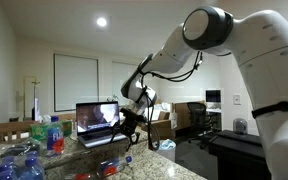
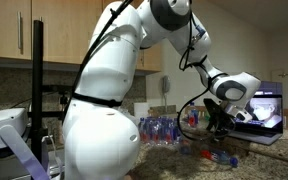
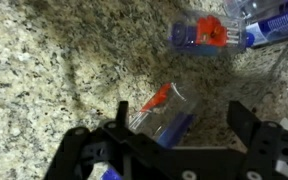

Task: Put the water bottles upright

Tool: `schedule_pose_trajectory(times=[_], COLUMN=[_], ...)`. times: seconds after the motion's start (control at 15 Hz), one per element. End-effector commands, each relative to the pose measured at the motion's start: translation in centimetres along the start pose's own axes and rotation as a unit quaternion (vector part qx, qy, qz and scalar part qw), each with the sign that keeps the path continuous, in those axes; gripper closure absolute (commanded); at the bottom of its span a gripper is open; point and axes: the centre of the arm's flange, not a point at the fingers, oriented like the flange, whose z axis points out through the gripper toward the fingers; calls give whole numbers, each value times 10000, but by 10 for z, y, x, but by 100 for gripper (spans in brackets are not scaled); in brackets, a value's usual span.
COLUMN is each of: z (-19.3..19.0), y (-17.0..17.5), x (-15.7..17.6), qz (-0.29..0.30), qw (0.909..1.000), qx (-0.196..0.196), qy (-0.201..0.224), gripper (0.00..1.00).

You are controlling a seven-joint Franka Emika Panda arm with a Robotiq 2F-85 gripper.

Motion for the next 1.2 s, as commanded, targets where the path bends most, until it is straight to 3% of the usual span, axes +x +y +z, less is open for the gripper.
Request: schedule_pose_trajectory(times=[0.0,0.27,0.47,0.53,0.6,0.73,0.93,1.13], z=[-11,-20,-23,-27,-22,-23,-23,-18], y=[22,22,13,-2,12,2,-1,6], x=[-34,-44,-42,-49,-31,-37,-40,-13], qz=[781,1668,2391,2530,2166,2342,2380,2641], qw=[9953,9810,9632,9572,9692,9637,9625,9578], qx=[364,473,563,751,595,689,710,650], qy=[452,874,1094,1189,1009,1085,1088,934], gripper=[0,0,0,0,0,0,0,0])
